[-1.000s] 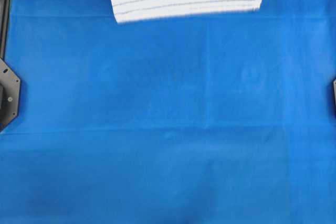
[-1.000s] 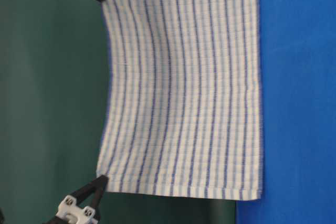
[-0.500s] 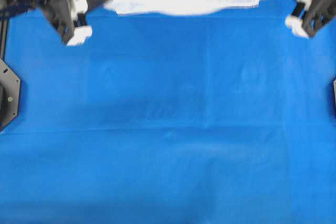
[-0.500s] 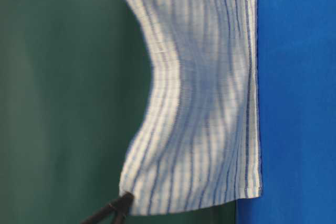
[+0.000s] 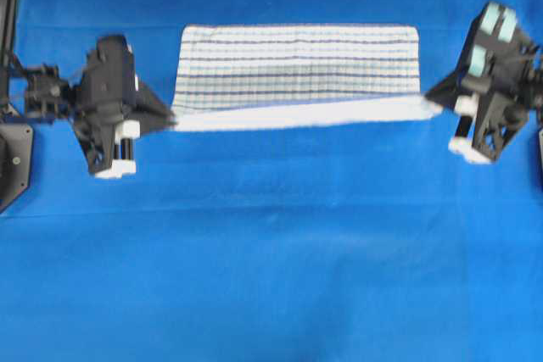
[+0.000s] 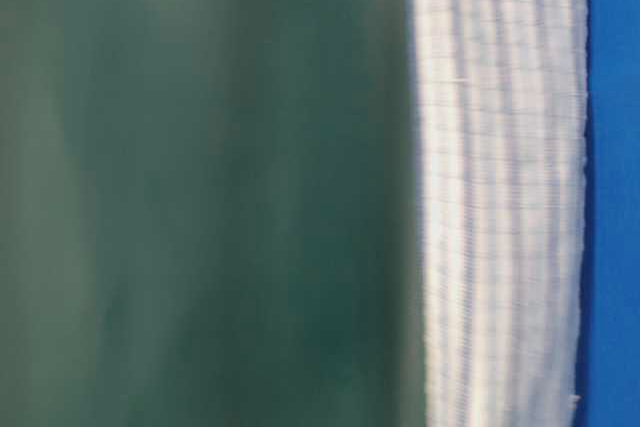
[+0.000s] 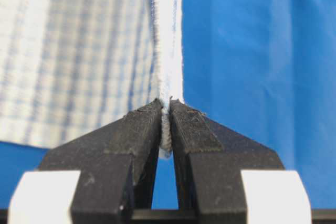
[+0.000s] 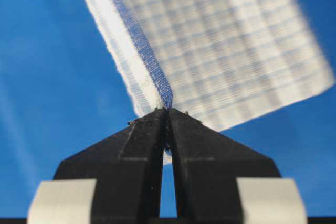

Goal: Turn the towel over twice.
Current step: 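Lay the towel flat with both grippers holding the near edge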

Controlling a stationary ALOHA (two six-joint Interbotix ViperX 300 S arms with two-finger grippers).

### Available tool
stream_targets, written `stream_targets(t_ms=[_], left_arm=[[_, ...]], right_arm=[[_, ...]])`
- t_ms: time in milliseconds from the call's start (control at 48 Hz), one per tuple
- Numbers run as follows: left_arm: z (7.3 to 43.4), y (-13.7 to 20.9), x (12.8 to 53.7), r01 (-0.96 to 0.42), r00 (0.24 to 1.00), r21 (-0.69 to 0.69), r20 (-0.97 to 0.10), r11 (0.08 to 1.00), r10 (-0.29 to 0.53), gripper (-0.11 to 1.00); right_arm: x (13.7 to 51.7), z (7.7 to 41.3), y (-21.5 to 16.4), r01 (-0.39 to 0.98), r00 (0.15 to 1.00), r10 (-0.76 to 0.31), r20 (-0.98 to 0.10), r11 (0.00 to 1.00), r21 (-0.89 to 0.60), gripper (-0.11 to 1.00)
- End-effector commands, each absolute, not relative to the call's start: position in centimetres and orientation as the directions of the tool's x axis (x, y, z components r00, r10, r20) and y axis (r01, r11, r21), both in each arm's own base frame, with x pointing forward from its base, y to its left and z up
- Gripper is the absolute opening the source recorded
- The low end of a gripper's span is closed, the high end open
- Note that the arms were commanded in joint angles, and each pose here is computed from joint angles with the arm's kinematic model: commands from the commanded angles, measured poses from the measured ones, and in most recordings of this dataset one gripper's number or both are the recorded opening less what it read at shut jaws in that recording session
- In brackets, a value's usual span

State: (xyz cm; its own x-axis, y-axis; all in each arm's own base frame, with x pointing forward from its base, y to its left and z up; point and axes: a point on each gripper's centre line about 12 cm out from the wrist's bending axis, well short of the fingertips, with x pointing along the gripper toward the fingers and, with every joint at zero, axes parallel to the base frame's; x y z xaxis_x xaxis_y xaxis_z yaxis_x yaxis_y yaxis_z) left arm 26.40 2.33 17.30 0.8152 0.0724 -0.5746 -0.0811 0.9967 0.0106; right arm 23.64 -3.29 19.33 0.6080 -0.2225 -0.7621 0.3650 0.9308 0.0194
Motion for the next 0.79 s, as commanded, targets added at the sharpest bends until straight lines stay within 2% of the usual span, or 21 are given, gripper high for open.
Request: stream_targets(t_ms=[0, 396, 771], left_arm=[[16.6, 1.6, 26.6, -0.07, 0.815, -0.014, -0.577, 0.997, 0.049, 0.05], [14.7, -2.1, 26.8, 0.045, 0.774, -0.039, -0.631, 0.998, -0.06, 0.05], [13.1, -3.3, 27.3, 0.07, 0.733, -0.051, -0.675, 0.996, -0.086, 0.05]], right_arm=[[24.2, 18.8, -2.0, 0.333, 0.634, -0.173, -0.753, 0.941, 0.064, 0.04], [24.8, 15.0, 2.6, 0.277, 0.623, -0.015, -0.782, 0.939, 0.202, 0.04], [25.4, 13.9, 4.4, 0.271, 0.587, 0.02, -0.809, 0.937, 0.22, 0.04]])
